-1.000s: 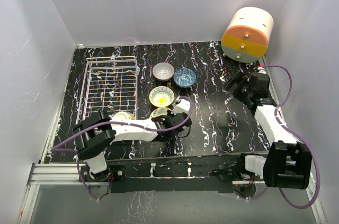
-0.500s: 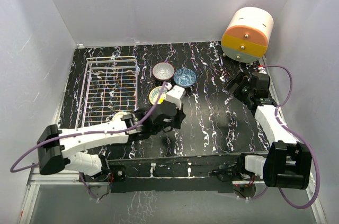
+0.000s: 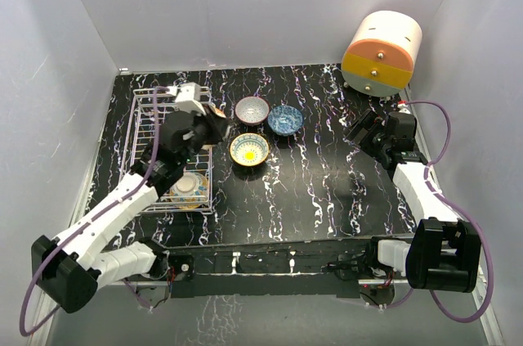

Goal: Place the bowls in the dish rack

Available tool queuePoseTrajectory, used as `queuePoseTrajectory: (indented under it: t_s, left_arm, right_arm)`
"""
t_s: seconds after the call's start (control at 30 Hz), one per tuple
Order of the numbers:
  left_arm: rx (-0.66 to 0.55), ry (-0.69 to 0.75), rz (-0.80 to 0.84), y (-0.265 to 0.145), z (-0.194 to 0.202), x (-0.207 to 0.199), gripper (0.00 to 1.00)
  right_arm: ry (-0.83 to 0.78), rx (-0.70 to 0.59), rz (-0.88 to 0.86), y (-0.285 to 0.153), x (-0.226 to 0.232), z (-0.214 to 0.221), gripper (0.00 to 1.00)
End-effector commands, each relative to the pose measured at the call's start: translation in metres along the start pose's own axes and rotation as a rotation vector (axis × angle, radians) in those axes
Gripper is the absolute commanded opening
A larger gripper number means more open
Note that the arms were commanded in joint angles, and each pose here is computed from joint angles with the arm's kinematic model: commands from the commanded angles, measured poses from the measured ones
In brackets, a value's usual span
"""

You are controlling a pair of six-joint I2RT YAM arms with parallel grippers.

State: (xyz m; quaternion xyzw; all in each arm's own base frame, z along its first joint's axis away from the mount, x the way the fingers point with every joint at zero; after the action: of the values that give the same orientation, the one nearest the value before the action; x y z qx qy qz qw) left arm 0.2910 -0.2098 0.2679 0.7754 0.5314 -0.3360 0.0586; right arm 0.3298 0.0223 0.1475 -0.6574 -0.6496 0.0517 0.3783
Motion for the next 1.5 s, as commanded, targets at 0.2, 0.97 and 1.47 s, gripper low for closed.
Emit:
queuePoseTrajectory:
  t_s: [0.2, 0.97, 1.47]
  left_arm:
    - [-0.213, -0.233, 0.100, 0.005, -0.075, 0.044, 0.00]
    - [-0.260, -0.698, 0.414, 0.054, -0.092, 0.124, 0.00]
    - [-0.210, -0.880, 0.349, 0.090, -0.073, 0.174, 0.00]
  right_arm:
    - [-0.002, -0.067, -0.057, -0.006, 0.013, -0.019, 0.95]
    - [-0.019, -0.069, -0.031, -0.006, 0.010, -0.024, 0.95]
    - [-0.025, -0.063, -0.008, -0.001, 0.005, -0.025, 0.95]
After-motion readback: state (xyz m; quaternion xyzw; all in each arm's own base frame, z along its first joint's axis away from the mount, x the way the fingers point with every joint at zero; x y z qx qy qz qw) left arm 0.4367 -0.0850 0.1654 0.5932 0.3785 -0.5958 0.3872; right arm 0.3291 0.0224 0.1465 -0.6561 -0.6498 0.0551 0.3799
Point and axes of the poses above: each gripper's point midway between its finger pads, its own y axis out along the fingers, its own x axis along the line the jaws close on, z = x × y, the point moved 2 cm from there along -y, back along the fingers, and after that the axes turned 11 degrees about -y, right-handed, at the moved point
